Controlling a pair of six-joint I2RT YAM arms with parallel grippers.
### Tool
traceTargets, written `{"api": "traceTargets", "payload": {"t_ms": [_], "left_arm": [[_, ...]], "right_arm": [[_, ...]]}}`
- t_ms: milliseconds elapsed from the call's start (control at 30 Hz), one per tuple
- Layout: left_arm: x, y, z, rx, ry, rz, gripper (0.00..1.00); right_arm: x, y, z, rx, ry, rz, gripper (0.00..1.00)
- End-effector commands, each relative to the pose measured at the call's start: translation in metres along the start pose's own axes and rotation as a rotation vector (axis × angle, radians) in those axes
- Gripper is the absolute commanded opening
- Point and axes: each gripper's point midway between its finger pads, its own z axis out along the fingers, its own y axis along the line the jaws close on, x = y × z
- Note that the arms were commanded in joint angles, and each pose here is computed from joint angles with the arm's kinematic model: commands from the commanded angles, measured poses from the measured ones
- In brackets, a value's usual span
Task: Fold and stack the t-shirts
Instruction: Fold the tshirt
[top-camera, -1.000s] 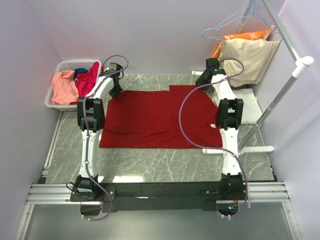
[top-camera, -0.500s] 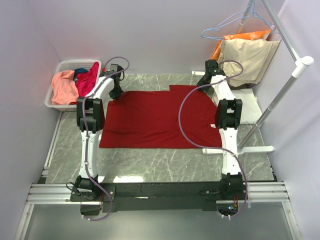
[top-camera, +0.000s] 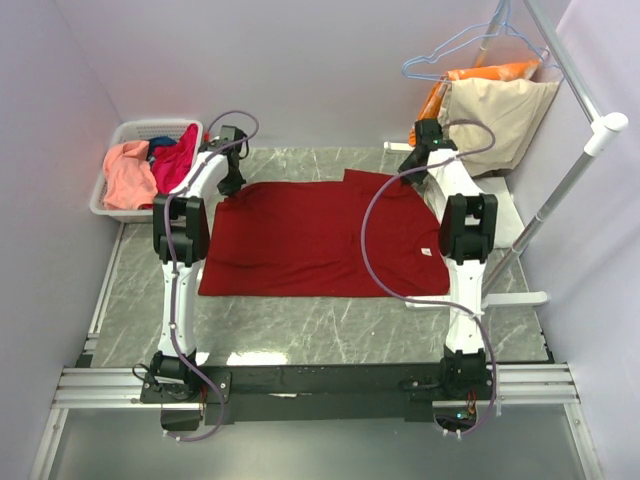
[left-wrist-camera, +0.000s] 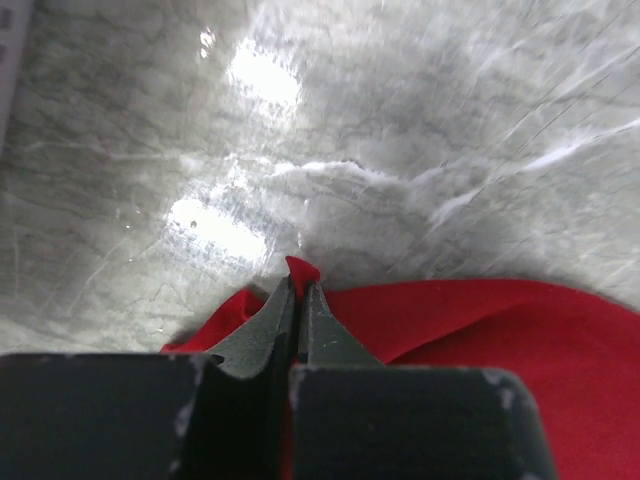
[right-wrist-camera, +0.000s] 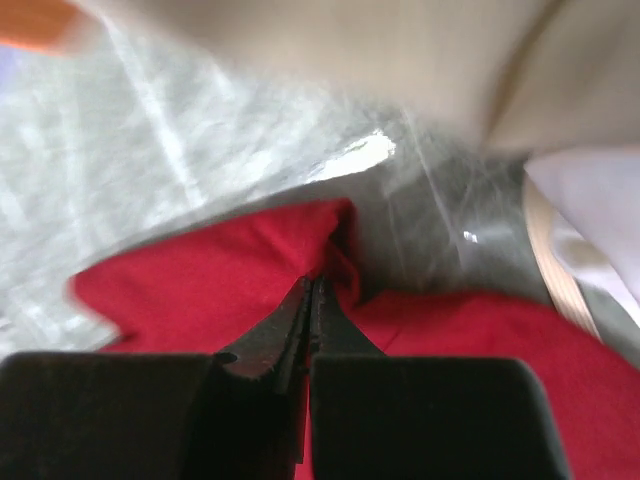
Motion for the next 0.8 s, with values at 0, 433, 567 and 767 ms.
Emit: {"api": "traceTargets", "payload": {"t_ms": [0, 433, 567, 767], "left_arm": [[-0.051, -0.006, -0.052, 0.044, -0.145, -0.062, 0.01], [-0.068, 0.004, -0.093, 0.048, -0.242, -0.145, 0.01], [-0.063, 0.01, -0.105, 0.02, -0.245, -0.143, 0.01], [-0.039, 0.023, -0.112, -0.051, -0.196, -0.11, 0.01]], "right_arm": [[-0.062, 0.027, -0.077, -0.106, -0.203, -0.004, 0.0], [-0.041, 0.005, -0.121, -0.109, -0.212, -0.035, 0.0], [-0.027, -0.008, -0.122, -0.091, -0.185, -0.043, 0.0], [-0.007, -0.025, -0.133, -0.078, -0.164, -0.046, 0.0]]}}
